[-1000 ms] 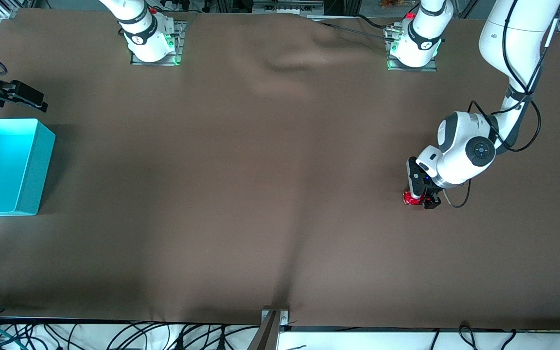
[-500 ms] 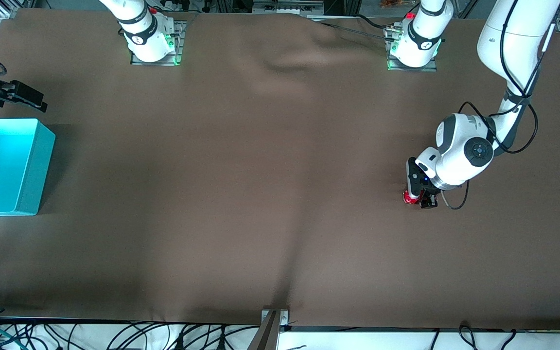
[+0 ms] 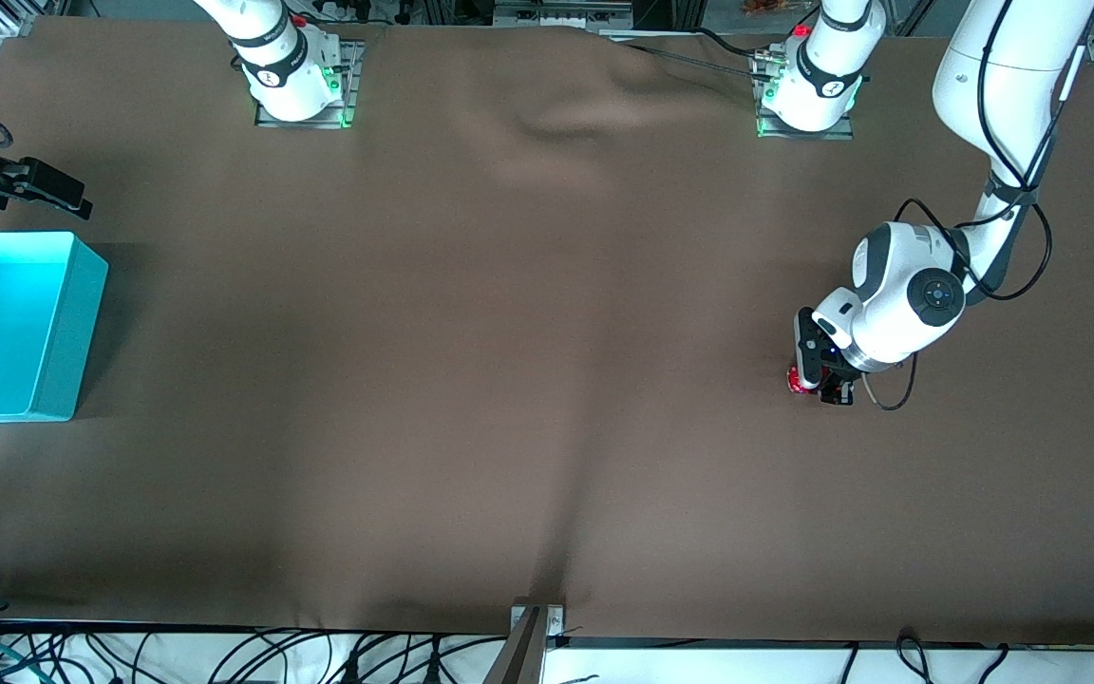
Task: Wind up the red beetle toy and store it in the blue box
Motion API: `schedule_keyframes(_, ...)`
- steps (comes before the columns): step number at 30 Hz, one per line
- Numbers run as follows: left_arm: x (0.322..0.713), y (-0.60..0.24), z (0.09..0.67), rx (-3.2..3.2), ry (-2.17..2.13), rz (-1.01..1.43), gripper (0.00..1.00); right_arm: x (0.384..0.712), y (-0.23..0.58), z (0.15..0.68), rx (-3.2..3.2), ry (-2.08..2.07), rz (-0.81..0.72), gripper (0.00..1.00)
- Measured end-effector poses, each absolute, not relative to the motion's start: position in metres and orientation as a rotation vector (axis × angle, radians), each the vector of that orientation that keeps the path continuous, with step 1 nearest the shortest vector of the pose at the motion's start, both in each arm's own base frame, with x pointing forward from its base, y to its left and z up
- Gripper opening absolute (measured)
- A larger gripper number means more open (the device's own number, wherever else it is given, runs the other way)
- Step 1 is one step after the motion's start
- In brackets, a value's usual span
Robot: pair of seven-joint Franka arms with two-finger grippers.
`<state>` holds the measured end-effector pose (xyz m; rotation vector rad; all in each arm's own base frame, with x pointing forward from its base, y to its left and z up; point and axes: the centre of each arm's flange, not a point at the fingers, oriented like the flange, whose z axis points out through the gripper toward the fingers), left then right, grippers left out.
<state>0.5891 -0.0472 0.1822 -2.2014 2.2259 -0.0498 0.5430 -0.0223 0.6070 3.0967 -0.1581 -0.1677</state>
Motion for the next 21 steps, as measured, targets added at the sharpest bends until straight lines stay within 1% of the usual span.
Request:
schedule_keyframes(10, 0.590, -0.038, 0.182, -2.207, 2.218, -0.046, 0.45, 0.543, -0.022, 0.607, 3.097, -0.158, -0.168, 1.00)
schedule_keyframes(21, 0.591, -0.002, 0.182, -2.176, 2.244, -0.041, 0.45, 0.543, -0.022, 0.607, 3.097, -0.158, -0.169, 1.00)
